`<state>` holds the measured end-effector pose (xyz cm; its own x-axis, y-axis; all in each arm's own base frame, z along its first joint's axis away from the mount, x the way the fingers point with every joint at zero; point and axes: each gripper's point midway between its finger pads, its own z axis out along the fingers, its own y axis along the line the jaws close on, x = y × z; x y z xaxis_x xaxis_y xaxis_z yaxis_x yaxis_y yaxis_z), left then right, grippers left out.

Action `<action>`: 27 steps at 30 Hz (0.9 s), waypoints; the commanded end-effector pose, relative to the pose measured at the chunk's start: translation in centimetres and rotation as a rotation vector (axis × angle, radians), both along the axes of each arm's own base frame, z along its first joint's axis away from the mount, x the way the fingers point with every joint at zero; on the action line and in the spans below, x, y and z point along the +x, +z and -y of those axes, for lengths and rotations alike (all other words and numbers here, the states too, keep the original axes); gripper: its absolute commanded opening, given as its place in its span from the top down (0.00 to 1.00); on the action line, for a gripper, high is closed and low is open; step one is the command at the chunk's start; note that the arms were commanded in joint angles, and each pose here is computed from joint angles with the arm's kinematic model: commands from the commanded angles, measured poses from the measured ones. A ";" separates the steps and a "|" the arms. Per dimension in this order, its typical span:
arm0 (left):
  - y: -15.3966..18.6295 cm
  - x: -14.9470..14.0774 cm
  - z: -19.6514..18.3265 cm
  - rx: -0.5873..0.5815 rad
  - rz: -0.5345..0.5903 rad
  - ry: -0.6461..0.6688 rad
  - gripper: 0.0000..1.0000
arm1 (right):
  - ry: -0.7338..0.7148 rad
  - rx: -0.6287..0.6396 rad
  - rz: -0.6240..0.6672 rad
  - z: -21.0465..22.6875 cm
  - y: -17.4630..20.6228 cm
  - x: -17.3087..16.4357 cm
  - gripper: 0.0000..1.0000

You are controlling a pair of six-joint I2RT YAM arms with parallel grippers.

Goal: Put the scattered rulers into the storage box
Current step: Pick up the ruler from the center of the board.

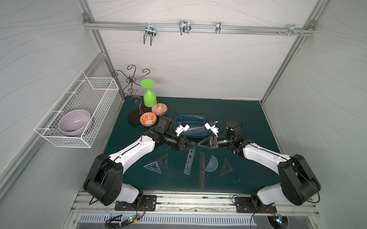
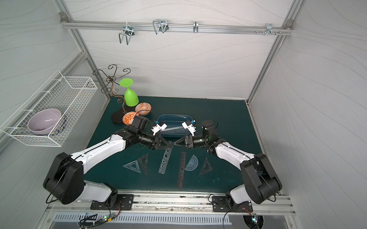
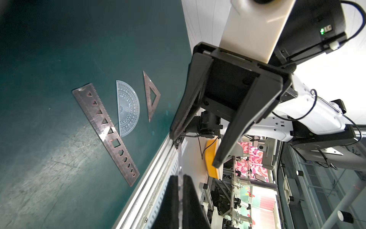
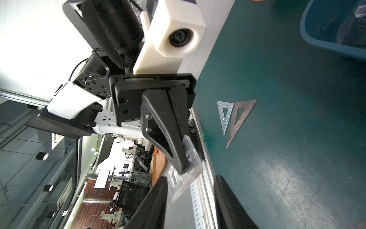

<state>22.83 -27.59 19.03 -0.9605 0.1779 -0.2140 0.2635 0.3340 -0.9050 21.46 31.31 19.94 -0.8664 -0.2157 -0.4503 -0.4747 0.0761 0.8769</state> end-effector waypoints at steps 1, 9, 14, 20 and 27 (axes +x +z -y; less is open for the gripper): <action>2.0 0.5 0.6 -0.064 0.066 -0.041 1.00 | 0.030 0.039 -0.011 -0.5 0.7 0.3 0.62; 1.8 0.6 0.4 -0.060 0.073 -0.034 1.00 | 0.086 0.042 -0.027 -2.4 0.7 -0.4 0.68; 1.5 0.6 0.3 -0.059 0.071 -0.032 1.00 | 0.091 0.051 -0.042 -2.8 0.6 -0.4 0.81; 1.6 1.0 -0.1 -0.059 0.076 -0.014 1.00 | 0.093 0.051 -0.052 -2.7 0.7 -0.6 1.00; 1.6 1.6 -0.3 -0.043 0.084 0.007 1.00 | 0.064 0.040 -0.073 -2.6 0.9 -0.3 1.00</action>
